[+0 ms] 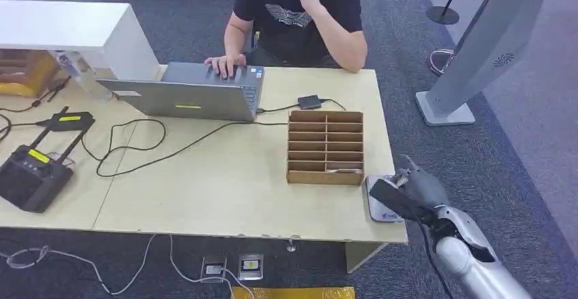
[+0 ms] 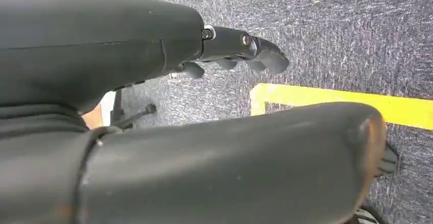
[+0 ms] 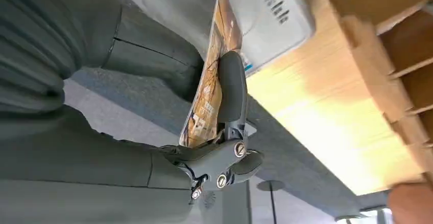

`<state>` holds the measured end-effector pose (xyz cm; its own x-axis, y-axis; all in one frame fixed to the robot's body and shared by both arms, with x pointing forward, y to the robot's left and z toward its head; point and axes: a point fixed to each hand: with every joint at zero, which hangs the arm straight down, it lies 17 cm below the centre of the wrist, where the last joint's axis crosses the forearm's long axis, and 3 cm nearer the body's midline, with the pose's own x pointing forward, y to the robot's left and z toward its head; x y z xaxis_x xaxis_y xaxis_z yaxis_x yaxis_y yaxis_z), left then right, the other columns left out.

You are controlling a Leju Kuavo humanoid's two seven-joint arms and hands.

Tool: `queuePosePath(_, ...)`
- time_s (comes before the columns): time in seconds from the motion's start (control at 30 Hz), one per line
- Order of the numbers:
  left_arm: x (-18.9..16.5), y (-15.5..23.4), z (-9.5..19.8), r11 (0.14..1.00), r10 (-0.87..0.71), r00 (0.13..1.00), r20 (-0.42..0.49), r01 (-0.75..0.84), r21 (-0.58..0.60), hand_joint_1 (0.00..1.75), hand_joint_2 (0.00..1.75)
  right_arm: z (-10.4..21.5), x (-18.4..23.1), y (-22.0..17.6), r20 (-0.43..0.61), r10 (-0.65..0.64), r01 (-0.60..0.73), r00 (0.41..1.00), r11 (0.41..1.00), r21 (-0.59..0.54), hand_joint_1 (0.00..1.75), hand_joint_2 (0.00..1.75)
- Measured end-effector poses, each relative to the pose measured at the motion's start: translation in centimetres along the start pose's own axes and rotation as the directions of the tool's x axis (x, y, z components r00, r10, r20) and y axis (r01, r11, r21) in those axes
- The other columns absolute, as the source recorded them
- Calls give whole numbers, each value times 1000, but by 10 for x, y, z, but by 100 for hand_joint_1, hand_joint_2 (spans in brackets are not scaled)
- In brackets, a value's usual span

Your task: Pass the card to the sensor for recognition and then transmit it.

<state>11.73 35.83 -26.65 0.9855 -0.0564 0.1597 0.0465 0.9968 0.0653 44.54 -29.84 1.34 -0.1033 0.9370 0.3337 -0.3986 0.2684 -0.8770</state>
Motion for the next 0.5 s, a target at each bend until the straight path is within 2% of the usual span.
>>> queuePosePath(0.27, -1, 3, 0, 1000, -20, 1000, 1, 20, 4, 0, 0, 9, -27, 0, -61, -64, 63, 996, 998, -15, 175, 175)
queuePosePath(0.5, -1, 4, 0, 1000, -28, 1000, 2, 28, 6, 0, 0, 17, -43, 0, -69, -89, 87, 994, 996, -36, 175, 175)
